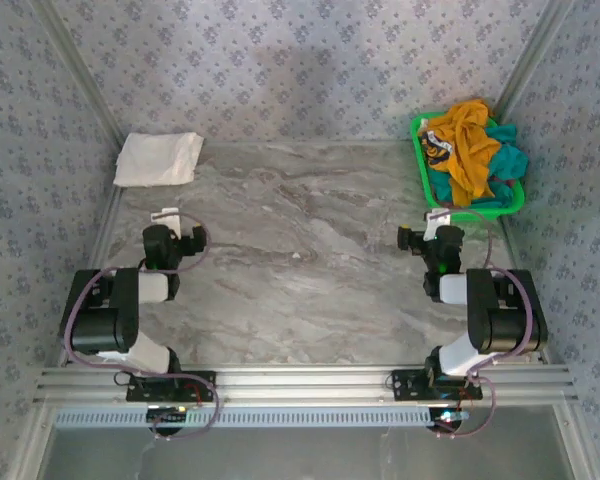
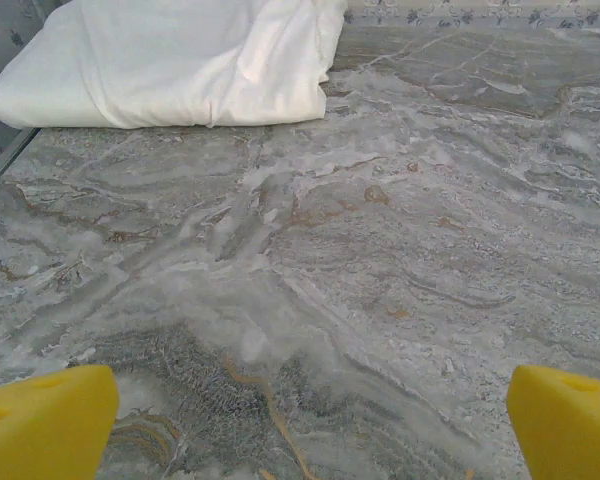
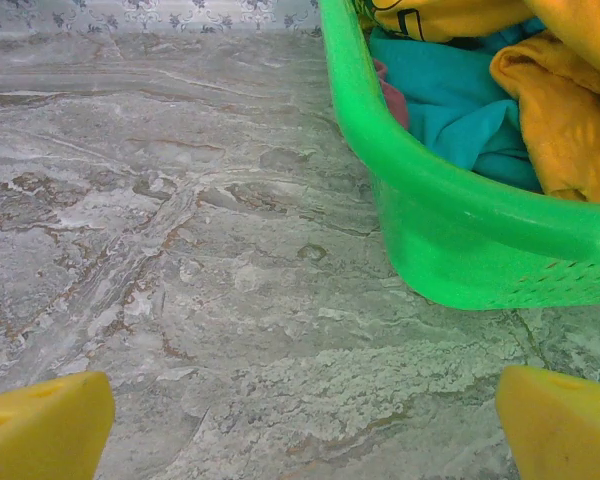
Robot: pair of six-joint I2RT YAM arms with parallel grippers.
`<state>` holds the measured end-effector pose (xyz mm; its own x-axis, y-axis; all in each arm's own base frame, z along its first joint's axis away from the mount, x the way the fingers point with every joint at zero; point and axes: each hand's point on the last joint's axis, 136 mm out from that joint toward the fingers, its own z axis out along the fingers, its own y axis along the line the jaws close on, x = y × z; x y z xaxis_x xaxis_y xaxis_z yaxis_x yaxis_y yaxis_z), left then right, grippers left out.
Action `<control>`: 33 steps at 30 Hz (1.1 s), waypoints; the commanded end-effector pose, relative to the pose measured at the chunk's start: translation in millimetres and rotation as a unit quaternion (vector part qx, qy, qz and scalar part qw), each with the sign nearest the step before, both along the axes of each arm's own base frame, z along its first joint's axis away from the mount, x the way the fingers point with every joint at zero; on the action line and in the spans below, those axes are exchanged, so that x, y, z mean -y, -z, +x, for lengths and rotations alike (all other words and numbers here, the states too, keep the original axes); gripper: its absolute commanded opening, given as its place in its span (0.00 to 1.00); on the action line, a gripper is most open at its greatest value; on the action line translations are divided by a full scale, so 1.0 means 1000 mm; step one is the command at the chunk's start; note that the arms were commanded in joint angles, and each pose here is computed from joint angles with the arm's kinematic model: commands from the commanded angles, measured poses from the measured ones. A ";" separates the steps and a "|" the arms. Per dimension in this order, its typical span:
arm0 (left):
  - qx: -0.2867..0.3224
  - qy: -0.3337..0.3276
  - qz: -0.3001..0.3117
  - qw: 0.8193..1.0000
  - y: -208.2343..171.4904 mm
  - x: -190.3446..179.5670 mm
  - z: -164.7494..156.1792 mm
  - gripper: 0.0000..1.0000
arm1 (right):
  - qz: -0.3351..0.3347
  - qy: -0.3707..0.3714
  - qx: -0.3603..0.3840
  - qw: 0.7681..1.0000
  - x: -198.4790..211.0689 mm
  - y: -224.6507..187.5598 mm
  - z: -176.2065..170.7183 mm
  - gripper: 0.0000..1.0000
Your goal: Fold and stack the t-shirts
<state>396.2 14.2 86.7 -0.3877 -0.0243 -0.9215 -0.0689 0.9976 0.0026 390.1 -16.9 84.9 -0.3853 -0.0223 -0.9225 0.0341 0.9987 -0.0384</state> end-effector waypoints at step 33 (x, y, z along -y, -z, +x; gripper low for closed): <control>0.087 0.138 -0.031 0.986 -0.243 0.127 0.010 0.94 | 0.117 0.117 -0.042 0.985 0.036 -0.167 0.044 1.00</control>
<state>389.3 -73.7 370.4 -0.0132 -0.0776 -0.9969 0.1184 0.9898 -0.0786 432.5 -29.9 309.4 -0.2036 0.1290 -0.9705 0.1687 0.9811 0.0950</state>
